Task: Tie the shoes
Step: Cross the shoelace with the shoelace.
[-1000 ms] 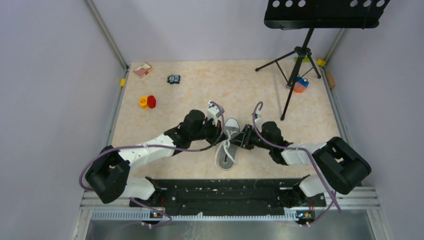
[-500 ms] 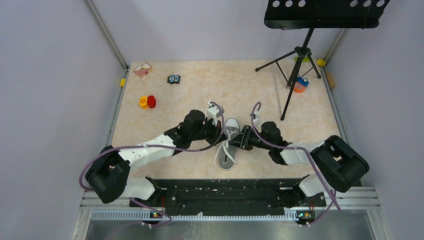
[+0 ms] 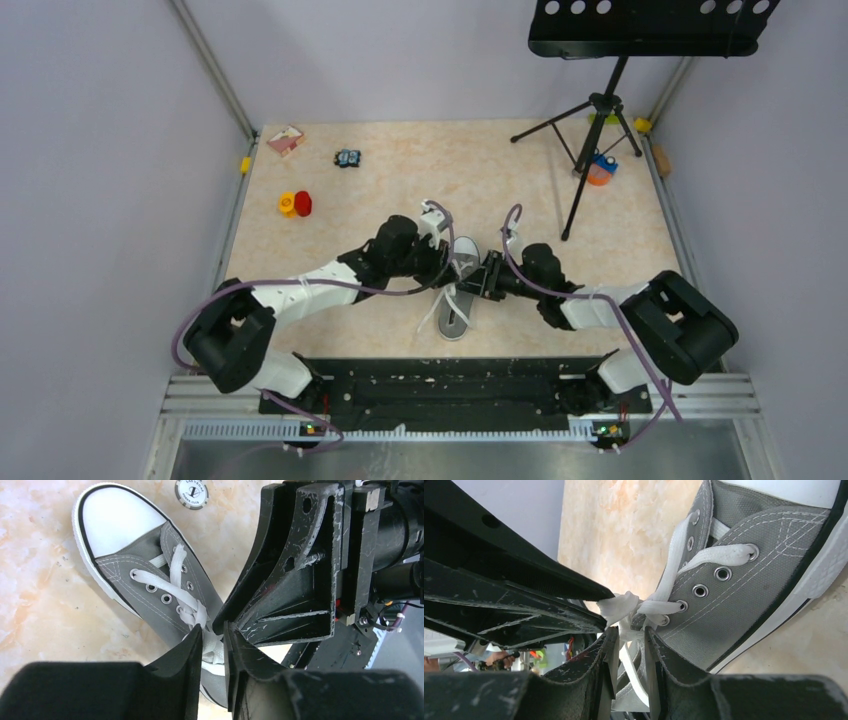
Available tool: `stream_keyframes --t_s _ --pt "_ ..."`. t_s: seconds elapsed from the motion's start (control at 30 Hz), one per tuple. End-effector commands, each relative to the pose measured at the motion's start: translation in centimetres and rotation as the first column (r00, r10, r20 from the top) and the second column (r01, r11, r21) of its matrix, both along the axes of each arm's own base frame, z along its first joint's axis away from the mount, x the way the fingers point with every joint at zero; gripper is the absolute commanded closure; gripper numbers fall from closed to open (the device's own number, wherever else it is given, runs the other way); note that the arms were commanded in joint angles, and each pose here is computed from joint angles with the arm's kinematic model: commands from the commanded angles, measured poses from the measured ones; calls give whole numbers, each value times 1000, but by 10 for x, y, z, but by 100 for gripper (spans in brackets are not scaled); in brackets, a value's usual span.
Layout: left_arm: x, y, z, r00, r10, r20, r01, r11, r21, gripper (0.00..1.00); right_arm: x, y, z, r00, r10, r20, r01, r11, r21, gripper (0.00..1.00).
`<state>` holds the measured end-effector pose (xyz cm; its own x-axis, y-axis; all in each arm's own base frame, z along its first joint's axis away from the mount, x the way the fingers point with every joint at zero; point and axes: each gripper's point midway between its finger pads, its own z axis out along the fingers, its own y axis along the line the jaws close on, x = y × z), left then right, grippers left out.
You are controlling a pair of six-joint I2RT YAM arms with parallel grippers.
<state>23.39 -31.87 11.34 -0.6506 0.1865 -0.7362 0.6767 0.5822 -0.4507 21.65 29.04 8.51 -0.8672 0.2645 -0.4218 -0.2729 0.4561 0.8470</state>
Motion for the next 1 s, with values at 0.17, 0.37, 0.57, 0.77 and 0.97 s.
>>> stream_keyframes --t_s 0.17,0.37,0.57,0.77,0.97 --pt "23 -2 34 994 84 77 -80 995 -55 63 3 -4 10 998 -30 52 29 999 13 73" --pt "31 15 43 976 186 115 -181 982 -57 48 3 -9 10 998 -41 55 42 999 -2 72" --pt "40 49 53 919 382 99 -375 923 -82 44 4 -11 10 997 -46 57 46 999 -7 72" --pt "19 61 41 893 446 -63 -450 884 -128 42 4 -10 10 998 -41 56 42 999 -6 72" --pt "-17 45 25 936 295 -193 -331 922 -201 43 5 -7 10 998 -33 58 33 999 -1 72"
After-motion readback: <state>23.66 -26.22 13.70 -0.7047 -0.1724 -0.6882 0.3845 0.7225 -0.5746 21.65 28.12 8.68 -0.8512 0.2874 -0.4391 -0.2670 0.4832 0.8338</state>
